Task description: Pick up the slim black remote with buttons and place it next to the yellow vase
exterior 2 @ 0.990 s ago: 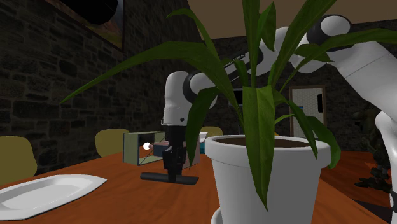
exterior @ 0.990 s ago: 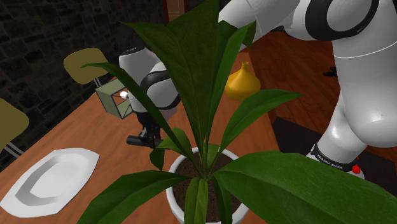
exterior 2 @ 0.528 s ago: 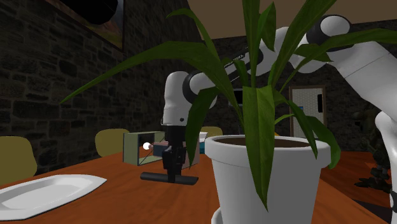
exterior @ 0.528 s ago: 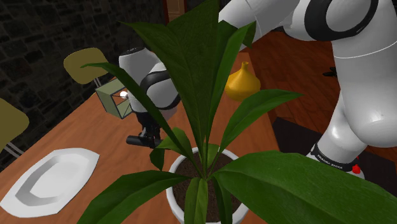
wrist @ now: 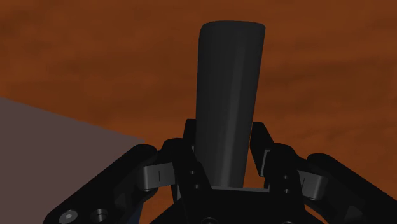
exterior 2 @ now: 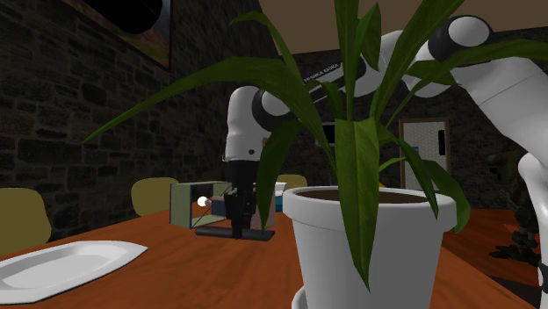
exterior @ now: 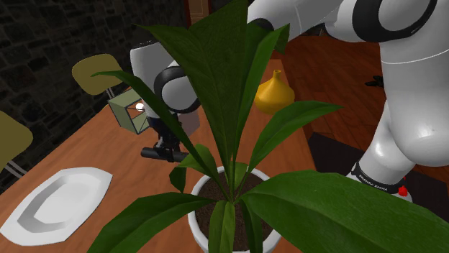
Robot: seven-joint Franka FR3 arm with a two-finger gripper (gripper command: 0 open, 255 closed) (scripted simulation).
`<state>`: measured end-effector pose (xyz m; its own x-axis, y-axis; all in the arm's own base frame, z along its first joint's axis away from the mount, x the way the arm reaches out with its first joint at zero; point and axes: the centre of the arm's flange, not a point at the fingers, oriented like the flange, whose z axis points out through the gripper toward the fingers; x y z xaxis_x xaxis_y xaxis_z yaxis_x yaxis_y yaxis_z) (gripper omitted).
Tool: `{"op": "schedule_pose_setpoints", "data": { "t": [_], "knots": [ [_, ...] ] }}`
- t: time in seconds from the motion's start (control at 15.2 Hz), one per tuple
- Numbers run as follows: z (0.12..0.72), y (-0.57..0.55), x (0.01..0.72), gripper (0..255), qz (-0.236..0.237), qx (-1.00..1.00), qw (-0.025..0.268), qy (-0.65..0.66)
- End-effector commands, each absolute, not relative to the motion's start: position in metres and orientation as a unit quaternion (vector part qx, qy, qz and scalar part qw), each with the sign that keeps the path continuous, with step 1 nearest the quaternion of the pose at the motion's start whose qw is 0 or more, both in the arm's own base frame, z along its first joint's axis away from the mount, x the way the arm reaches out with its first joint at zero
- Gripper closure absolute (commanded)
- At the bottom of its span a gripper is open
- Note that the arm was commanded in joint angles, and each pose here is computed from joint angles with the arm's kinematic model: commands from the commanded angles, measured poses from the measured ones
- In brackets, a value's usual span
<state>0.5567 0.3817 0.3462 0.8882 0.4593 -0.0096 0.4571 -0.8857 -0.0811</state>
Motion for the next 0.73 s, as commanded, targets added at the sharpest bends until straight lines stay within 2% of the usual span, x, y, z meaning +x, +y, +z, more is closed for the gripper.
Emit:
{"op": "schedule_pose_setpoints", "data": {
  "t": [0.0,0.66],
  "knots": [
    [0.357,0.382,0.557,255,0.014,-0.971,0.038,-0.236],
    [0.410,0.382,0.557,255,0.014,-0.971,0.038,-0.236]
  ]
}}
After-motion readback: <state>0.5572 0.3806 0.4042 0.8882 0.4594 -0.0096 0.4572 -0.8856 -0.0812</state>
